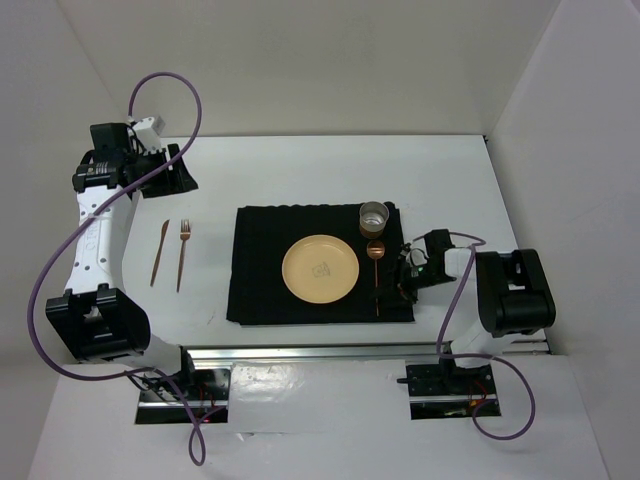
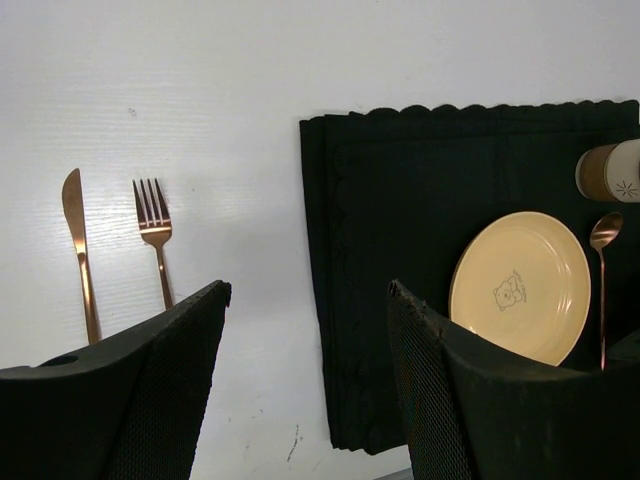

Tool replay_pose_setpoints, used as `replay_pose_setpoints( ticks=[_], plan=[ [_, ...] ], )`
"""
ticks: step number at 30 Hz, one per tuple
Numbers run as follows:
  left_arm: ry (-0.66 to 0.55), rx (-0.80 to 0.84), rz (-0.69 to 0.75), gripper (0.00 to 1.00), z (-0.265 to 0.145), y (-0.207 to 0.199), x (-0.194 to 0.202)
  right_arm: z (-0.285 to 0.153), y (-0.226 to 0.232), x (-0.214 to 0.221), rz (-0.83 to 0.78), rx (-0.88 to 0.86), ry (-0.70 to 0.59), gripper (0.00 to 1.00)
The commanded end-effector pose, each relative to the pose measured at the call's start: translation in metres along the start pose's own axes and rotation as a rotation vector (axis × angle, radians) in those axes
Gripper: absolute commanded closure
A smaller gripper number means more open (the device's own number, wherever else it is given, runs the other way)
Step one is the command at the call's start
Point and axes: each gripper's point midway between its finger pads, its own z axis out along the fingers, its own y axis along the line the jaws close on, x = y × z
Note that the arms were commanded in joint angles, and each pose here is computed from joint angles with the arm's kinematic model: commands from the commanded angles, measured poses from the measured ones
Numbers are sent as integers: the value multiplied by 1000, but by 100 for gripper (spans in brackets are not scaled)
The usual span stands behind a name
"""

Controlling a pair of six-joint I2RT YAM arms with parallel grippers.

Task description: Set the dinner table for one person

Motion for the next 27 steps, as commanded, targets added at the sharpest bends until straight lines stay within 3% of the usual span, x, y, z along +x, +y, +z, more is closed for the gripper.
replay_pose_setpoints(
  ticks=[1,5,9,10,11,13,18,22,27],
  plan=[
    [-17,2,16,28,-5,0,-5,-10,13,1,-22,-20,-14,48],
    [-17,-38,53,28,-8,7,-4,-17,11,5,-10,41,-24,38],
    [119,-194,166,27,5,36,19,-43,7,-10,17,240,-144,20],
    [148,-231,191,26,11,44,23,-51,8,-15,15,286,-185,6],
    [195,-273,214,24,15,52,38,-64,16,-27,-5,321,-248,0],
    [238,-423,292,22,18,81,47,-89,18,-36,-9,437,-374,0],
    [422,-650,361,24,28,136,87,-134,60,-52,-125,461,-615,0],
    [479,-739,291,42,33,173,95,-140,66,-54,-157,438,-669,0],
    [584,-650,215,40,57,186,123,-130,60,-52,-184,432,-622,0]
  ],
)
